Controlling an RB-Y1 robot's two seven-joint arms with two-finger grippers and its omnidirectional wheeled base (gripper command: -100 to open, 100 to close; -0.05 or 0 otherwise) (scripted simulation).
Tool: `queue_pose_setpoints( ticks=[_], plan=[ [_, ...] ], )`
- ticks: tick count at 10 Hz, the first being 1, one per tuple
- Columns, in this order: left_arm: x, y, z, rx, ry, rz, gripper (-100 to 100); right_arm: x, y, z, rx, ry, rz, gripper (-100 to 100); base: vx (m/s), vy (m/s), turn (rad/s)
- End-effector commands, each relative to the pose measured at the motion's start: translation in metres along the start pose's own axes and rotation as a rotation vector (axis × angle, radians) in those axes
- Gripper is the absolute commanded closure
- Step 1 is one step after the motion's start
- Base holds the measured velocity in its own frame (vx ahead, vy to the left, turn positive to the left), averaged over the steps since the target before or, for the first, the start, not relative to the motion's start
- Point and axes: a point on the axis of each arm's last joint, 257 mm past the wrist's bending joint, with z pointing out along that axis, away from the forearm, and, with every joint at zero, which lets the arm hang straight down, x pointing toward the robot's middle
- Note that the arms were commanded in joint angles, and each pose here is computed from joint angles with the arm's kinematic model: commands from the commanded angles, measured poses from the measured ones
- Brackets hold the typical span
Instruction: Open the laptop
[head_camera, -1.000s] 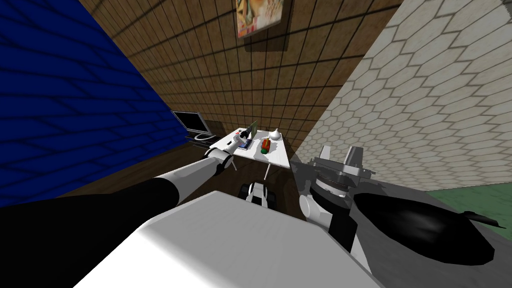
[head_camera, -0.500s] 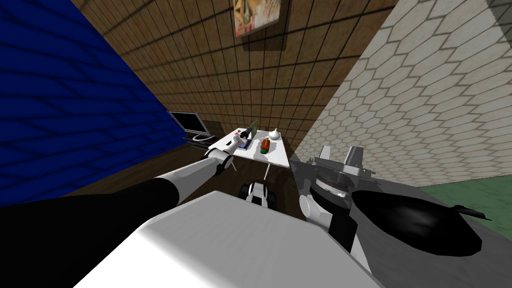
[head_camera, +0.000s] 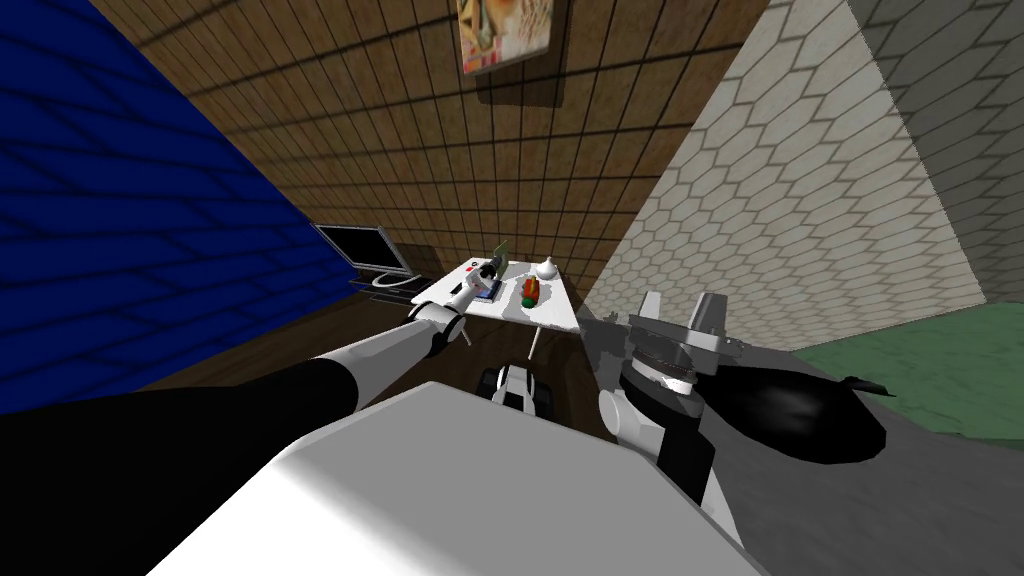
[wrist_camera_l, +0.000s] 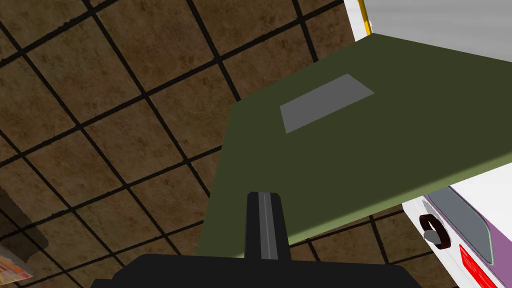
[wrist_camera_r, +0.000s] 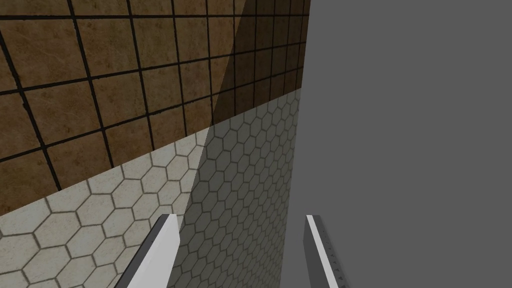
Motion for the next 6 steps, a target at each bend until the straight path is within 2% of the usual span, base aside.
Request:
queue_pose_setpoints(
  ticks=[1,2,3,4,5,6],
  plan=[
    [-0.004,-0.005,-0.004,0.005,-0.014,-0.037,100,0.0,0.0,0.0,0.0,0.0,0.0,0,0.004,0.059,-0.004],
    [-0.006,0.021,-0.011,-0.048,-0.031,-0.051,100,0.0,0.0,0.0,0.0,0.0,0.0,0,-0.003,0.084,-0.217],
    [-0.008,0.014,-0.011,-0.036,-0.034,-0.074,100,0.0,0.0,0.0,0.0,0.0,0.0,0,-0.013,0.096,-0.131],
    [-0.01,0.0,-0.011,-0.01,-0.038,-0.075,100,0.0,0.0,0.0,0.0,0.0,0.0,0,-0.006,0.046,0.026],
    [-0.015,0.021,-0.018,-0.054,-0.062,-0.092,100,0.0,0.0,0.0,0.0,0.0,0.0,0,-0.002,0.083,-0.212],
    [-0.018,0.005,-0.018,-0.023,-0.067,-0.113,100,0.0,0.0,0.0,0.0,0.0,0.0,0,-0.009,0.093,-0.122]
  ],
)
